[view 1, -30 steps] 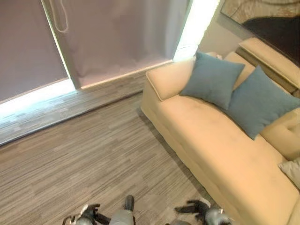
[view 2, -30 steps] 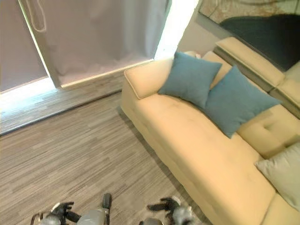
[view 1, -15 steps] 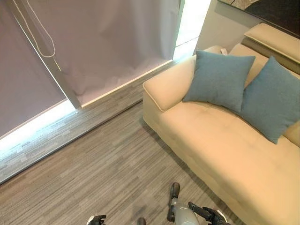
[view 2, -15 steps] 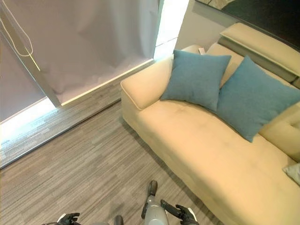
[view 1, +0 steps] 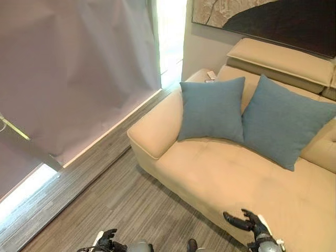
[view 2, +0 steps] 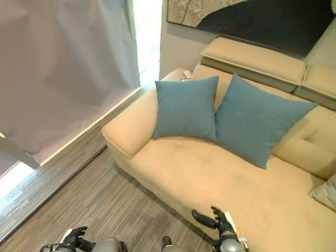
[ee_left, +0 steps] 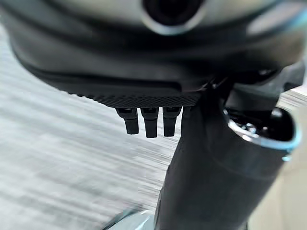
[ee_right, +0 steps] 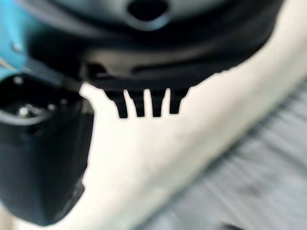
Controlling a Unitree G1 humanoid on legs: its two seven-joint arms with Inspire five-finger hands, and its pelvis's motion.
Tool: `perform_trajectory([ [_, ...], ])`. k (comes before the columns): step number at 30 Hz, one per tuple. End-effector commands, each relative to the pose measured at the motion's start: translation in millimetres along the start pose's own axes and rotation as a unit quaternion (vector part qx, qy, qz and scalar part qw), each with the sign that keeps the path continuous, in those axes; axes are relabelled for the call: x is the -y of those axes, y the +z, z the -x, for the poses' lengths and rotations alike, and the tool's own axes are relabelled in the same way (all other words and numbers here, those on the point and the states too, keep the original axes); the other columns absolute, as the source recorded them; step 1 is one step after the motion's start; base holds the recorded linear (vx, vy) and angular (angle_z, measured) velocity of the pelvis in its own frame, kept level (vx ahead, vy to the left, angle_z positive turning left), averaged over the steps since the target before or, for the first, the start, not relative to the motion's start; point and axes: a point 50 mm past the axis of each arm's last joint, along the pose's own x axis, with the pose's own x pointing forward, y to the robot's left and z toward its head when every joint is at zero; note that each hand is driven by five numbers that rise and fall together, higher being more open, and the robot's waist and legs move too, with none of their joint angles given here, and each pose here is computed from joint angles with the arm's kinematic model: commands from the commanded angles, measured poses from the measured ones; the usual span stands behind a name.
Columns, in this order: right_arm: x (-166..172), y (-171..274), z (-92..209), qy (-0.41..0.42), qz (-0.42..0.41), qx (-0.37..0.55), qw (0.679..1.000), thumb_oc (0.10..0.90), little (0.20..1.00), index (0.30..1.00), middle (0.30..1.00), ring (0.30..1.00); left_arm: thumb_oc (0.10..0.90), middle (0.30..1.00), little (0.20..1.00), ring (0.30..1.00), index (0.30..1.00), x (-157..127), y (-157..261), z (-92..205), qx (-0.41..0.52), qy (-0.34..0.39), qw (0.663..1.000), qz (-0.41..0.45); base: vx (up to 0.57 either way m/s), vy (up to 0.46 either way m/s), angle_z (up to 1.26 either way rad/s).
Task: Pick up all the scattered cushions and arrange them neatly on the sofa.
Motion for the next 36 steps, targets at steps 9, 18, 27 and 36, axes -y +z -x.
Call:
perform_trajectory([
  [9, 36.4, 60.3, 1.9, -0.077, -0.028, 0.167, 0.983, 0.800, 0.900, 0.900, 0.900, 0.900, 0.800, 0.900, 0.900, 0.900, 0.900, -51.1, 55.7, 3.0, 0.168, 0.105, 0.979, 0.054, 0.30, 0.073, -0.91],
  [18, 34.3, 98.1, 0.4, -0.084, -0.031, 0.227, 0.970, 0.800, 0.900, 0.900, 0.900, 0.900, 0.800, 0.900, 0.900, 0.900, 0.900, -55.4, 98.9, 20.4, 0.289, 0.105, 0.948, 0.080, 0.25, 0.060, -0.52],
  [27, 52.4, 99.0, 6.2, -0.119, -0.027, 0.240, 0.963, 0.800, 0.900, 0.900, 0.900, 0.900, 0.800, 0.900, 0.900, 0.900, 0.900, -58.5, 120.8, 32.5, 0.353, 0.103, 0.929, 0.052, 0.27, -0.236, 0.21],
  [36, 58.2, 145.8, 13.3, -0.116, -0.045, 0.324, 0.938, 0.800, 0.900, 0.900, 0.900, 0.900, 0.800, 0.900, 0.900, 0.900, 0.900, -97.0, 125.4, 44.5, 0.381, 0.154, 0.890, 0.196, 0.19, -0.289, 0.13],
])
